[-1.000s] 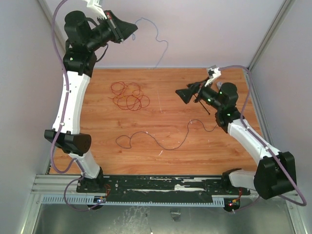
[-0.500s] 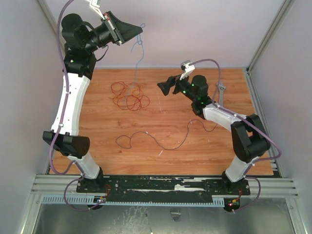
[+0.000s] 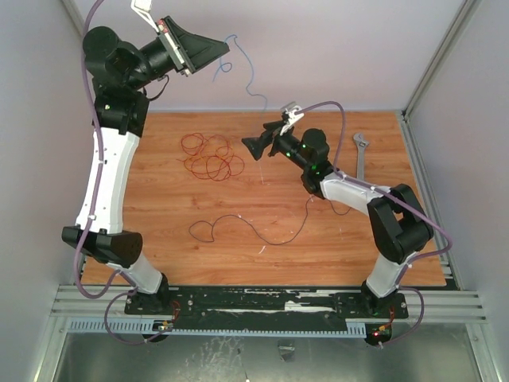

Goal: Zip-tie the wires
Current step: Untie the cable at the center of the board, then straighten the cable at the center of the board.

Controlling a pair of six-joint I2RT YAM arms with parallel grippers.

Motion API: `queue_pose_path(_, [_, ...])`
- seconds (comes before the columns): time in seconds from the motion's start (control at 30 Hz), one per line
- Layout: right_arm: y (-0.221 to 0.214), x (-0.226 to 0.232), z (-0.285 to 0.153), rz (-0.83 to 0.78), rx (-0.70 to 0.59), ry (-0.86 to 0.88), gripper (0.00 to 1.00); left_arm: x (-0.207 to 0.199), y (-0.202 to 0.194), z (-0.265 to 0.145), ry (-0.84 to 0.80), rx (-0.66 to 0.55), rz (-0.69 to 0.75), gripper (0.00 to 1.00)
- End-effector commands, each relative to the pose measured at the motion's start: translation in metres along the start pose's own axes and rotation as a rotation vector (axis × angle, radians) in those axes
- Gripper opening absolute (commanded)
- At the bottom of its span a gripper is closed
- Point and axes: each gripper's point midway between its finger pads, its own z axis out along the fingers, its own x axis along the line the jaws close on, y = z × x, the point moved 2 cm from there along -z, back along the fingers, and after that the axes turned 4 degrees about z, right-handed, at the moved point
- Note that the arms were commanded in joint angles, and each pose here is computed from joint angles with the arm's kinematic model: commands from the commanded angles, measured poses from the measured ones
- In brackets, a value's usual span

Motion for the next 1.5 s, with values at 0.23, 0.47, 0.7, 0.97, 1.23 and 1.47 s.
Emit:
queue_pose_path(0.23, [0.037, -0.048, 0.018, -0.085, -0.179, -0.249, 0.99, -0.062, 0.016, -0.02, -0.174, -0.036, 0.002, 0.0])
queue_pose_path(0.47, [0.035, -0.052, 0.014, -0.091, -0.175, -0.272, 0.99, -0.073, 0.018, -0.026, -0.182, -0.043, 0.019, 0.0])
queue_pose_path(0.7, [0.026, -0.018, 0.002, -0.076, -0.099, -0.102, 0.98, -0.066, 0.015, -0.023, -0.175, -0.038, 0.009, 0.0])
queue_pose_path(0.97, [0.002, 0.015, -0.022, -0.063, 0.031, 0.07, 0.99, -0.046, 0.007, -0.016, -0.152, -0.022, -0.017, 0.0])
queue_pose_path(1.23, [-0.013, 0.032, -0.051, -0.04, 0.095, 0.128, 0.99, -0.036, 0.003, -0.011, -0.143, -0.015, -0.033, 0.0])
queue_pose_path(1.47, [-0.005, 0.044, -0.054, -0.046, 0.075, 0.186, 0.99, -0.04, 0.004, -0.013, -0.147, -0.019, -0.028, 0.0])
